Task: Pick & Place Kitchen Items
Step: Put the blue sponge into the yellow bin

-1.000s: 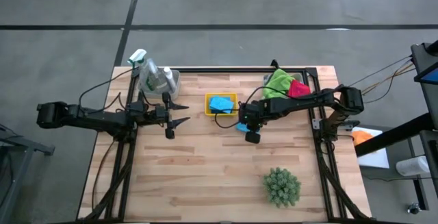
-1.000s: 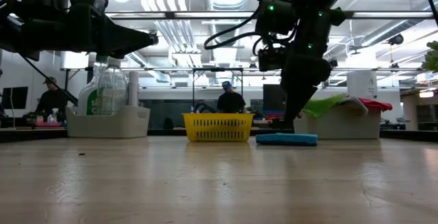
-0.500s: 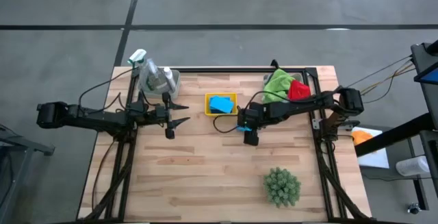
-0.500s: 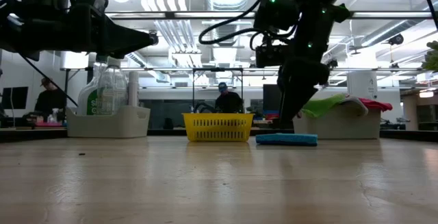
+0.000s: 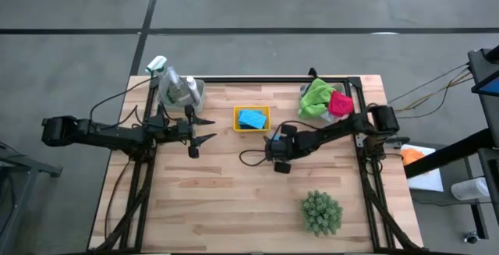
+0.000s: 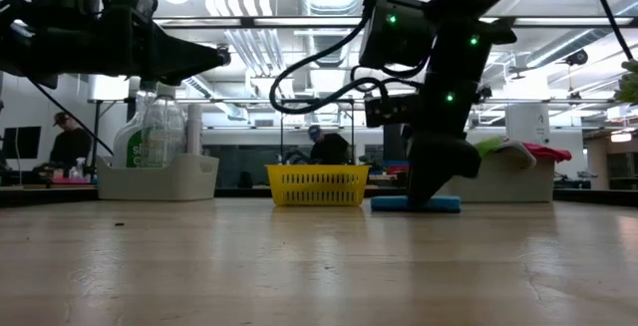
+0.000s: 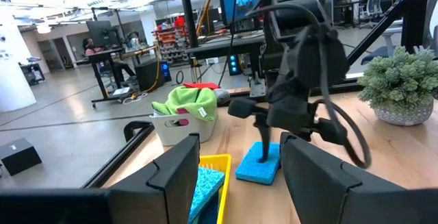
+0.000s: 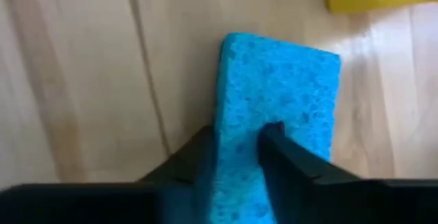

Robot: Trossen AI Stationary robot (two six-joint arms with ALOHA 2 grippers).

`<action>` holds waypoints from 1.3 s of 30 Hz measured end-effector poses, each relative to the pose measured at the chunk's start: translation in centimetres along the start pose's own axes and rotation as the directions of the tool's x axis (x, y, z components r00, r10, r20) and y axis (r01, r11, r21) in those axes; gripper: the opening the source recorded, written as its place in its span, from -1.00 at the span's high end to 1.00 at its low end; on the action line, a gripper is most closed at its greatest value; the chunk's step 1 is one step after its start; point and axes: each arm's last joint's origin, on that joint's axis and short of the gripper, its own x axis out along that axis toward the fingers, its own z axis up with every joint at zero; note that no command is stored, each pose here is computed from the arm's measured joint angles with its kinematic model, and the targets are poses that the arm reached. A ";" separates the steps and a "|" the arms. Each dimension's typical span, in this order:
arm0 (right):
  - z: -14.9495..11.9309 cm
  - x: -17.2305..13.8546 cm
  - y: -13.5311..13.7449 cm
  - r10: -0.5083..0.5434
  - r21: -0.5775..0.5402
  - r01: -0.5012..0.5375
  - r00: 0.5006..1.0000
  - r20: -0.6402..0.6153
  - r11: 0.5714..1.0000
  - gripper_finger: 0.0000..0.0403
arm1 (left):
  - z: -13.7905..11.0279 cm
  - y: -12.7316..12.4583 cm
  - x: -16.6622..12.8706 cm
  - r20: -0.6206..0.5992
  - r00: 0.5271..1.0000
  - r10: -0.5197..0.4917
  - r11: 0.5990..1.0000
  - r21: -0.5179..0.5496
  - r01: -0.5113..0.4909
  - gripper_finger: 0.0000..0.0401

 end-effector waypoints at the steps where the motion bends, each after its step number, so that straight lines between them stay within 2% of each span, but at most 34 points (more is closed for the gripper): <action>1: 0.0 0.0 0.2 0.002 -0.006 -0.002 1.000 0.000 1.000 0.50 | 0.0 0.0 0.0 0.000 1.000 0.000 1.000 0.000 0.000 0.00; 4: 0.0 -0.3 0.9 0.007 -0.026 -0.007 1.000 0.007 1.000 0.83 | 0.0 0.0 0.0 0.000 1.000 0.000 1.000 0.000 0.000 0.00; 9: 0.3 -2.2 1.8 0.073 -0.058 -0.070 0.996 0.055 0.996 0.90 | 0.0 0.0 0.0 -0.001 1.000 0.000 1.000 0.000 0.000 0.00; 14: 1.2 -4.9 2.3 0.161 -0.083 -0.148 0.970 0.182 0.986 0.91 | 0.0 0.0 0.0 0.000 1.000 0.000 1.000 0.000 0.000 0.00; 18: 2.3 -6.7 2.3 0.244 -0.127 -0.212 0.904 0.351 0.969 0.91 | 0.0 0.0 0.0 -0.001 1.000 0.000 1.000 0.000 0.000 0.00; 23: 3.5 -7.1 2.2 0.306 -0.206 -0.228 0.739 0.600 0.952 0.91 | 0.0 0.0 0.0 0.000 1.000 0.000 1.000 0.000 0.000 0.00; 25: 4.1 -6.9 1.1 0.281 -0.200 -0.198 0.703 0.653 0.960 0.91 | 0.0 0.0 0.0 0.001 1.000 0.000 1.000 0.000 0.000 0.00; 27: 4.5 -6.5 -0.5 0.240 -0.181 -0.161 0.714 0.657 0.970 0.91 | 0.0 0.0 0.0 0.001 1.000 0.000 1.000 0.000 0.000 0.00; 33: 6.0 -5.5 -5.6 0.130 -0.145 -0.057 0.816 0.563 0.988 0.91 | 0.0 0.0 0.0 0.001 1.000 0.000 1.000 0.010 0.000 0.00; 36: 6.5 -4.7 -7.2 0.103 -0.168 -0.021 0.861 0.498 0.986 0.91 | 0.0 0.0 0.0 0.001 1.000 0.000 1.000 0.017 0.000 0.00; 39: 7.0 -4.2 -8.1 0.097 -0.191 -0.006 0.878 0.469 0.982 0.91 | 0.0 0.0 0.0 0.001 1.000 0.000 1.000 0.017 0.000 0.00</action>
